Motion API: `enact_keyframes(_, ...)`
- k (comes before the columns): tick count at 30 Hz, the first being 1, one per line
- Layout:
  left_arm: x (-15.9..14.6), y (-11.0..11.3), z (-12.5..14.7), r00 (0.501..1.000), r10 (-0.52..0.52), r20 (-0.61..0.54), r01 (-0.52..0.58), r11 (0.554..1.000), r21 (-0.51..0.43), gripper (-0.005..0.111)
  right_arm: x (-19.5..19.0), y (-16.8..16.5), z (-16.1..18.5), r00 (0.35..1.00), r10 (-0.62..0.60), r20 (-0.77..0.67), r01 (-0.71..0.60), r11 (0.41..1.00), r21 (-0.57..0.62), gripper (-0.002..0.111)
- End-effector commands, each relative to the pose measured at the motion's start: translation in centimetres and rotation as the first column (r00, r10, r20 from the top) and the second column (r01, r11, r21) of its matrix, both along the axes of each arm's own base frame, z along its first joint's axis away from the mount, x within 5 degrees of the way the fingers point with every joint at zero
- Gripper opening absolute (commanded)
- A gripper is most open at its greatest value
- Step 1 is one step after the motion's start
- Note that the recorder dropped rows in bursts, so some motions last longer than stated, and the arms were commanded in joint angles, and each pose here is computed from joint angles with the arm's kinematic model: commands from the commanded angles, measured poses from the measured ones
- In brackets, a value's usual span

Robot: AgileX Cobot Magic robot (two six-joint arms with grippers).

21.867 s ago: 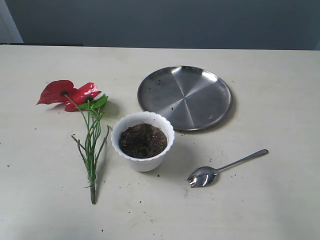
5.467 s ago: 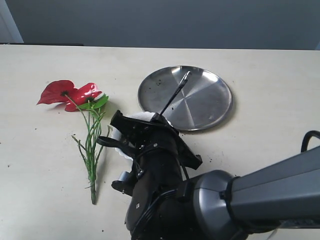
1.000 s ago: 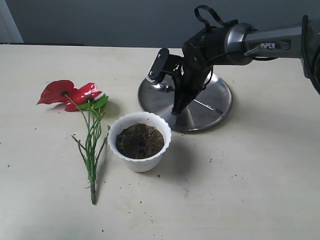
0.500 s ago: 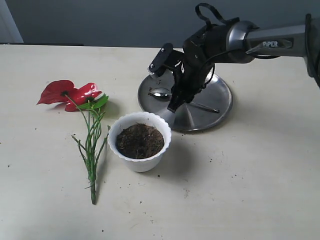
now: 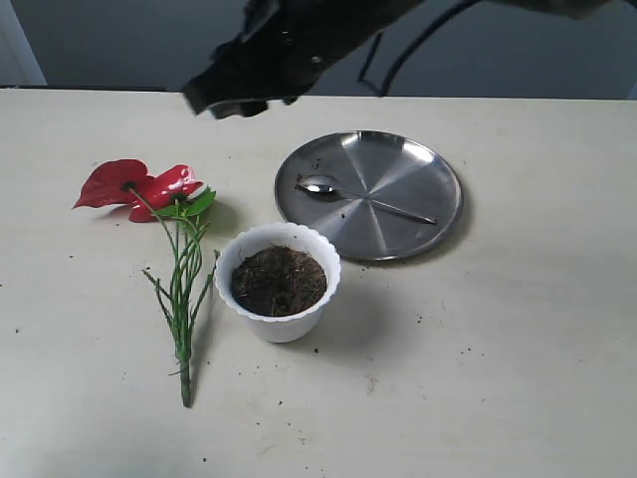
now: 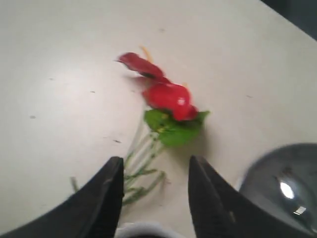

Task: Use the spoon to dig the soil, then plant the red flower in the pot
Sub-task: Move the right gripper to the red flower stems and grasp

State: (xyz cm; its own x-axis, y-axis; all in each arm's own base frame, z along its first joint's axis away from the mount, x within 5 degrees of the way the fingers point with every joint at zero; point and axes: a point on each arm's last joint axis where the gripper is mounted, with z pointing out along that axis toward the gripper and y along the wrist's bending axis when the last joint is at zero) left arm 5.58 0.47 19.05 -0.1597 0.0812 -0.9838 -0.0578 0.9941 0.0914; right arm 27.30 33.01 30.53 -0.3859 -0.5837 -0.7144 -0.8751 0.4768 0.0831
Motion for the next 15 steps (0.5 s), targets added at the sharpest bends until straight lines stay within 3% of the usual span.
enact_keyframes(1,0.0,-0.1,0.2,1.0,-0.007,0.011,0.007,1.0,-0.011,0.0,-4.2,4.5,0.9,0.999,0.031,-0.03,-0.029,0.996,0.081,0.042)
enact_keyframes(6,0.0,-0.1,0.2,1.0,-0.007,0.011,0.007,1.0,-0.011,0.0,-4.7,7.6,-1.5,0.999,-0.039,-0.032,0.039,0.999,-0.005,0.043)
enact_keyframes(10,0.0,-0.1,0.2,1.0,-0.007,0.011,0.007,1.0,-0.011,0.0,-3.8,9.3,-3.7,0.982,-0.141,-0.125,0.133,0.988,-0.075,0.056)
enact_keyframes(15,0.0,-0.1,0.2,1.0,-0.007,0.011,0.007,1.0,-0.011,0.0,-3.0,10.9,-5.6,0.962,-0.192,-0.197,0.163,0.974,-0.155,0.057)
